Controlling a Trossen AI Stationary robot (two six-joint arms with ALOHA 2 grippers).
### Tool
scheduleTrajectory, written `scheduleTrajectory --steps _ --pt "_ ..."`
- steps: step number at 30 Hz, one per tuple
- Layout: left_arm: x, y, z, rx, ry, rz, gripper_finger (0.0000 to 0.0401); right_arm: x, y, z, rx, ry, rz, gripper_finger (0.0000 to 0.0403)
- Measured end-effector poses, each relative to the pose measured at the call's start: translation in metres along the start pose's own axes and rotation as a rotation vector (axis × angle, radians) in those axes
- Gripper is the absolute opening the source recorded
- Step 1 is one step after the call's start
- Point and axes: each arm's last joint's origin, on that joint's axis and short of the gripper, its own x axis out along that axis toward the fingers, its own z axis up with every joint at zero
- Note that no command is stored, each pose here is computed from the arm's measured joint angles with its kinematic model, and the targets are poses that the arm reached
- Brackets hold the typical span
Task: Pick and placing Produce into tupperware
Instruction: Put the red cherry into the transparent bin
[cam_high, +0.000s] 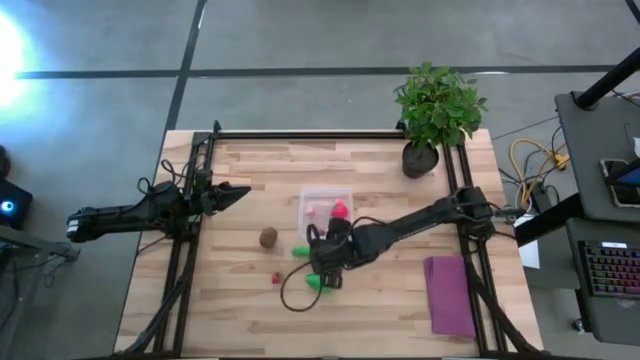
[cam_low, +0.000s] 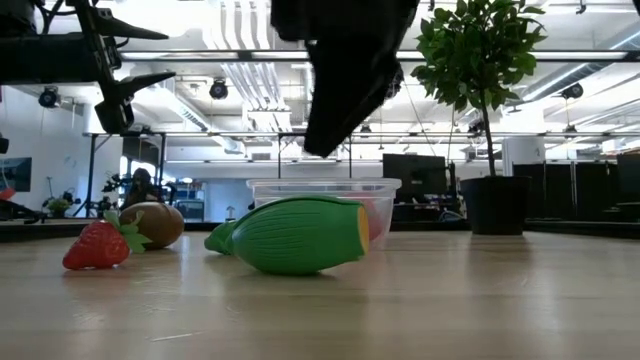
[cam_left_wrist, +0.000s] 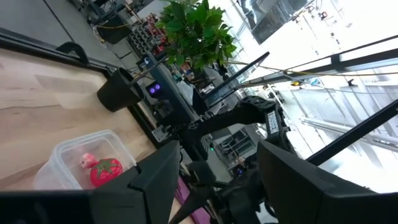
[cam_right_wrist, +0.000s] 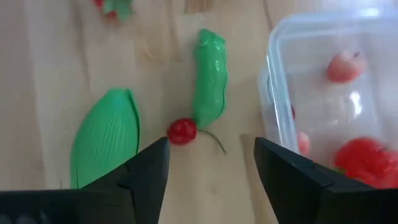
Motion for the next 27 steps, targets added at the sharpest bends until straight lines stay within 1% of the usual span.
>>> scheduleTrajectory --steps 3,5,7,9,14,22,27 --pt "0.000 0.000 0.000 0.000 -0.001 -0.001 0.0201 0.013 0.006 -0.002 0.095 0.006 -0.007 0.0215" --pt "0.000 0.000 0.000 0.000 -0.001 -0.001 0.0201 0.022 0.009 -0.003 0.130 0.010 -0.006 0.0209" --pt "0.000 0.000 0.000 0.000 -0.001 0.000 0.0201 0.030 0.013 -0.003 0.149 0.016 0.027 0.0204" --pt "0.000 0.000 0.000 0.000 0.000 0.000 0.0201 0.037 0.018 -0.004 0.149 0.027 0.054 0.0203" --pt "0.000 0.000 0.000 0.000 -0.001 0.000 0.0201 0.045 0.025 -0.008 0.141 0.039 0.055 0.0203" --pt "0.000 0.000 0.000 0.000 0.000 0.000 0.0201 0.045 0.026 -0.006 0.140 0.007 0.023 0.0203" --pt "0.000 0.000 0.000 0.000 0.000 0.000 0.0201 0.047 0.026 -0.007 0.141 -0.001 0.032 0.0196"
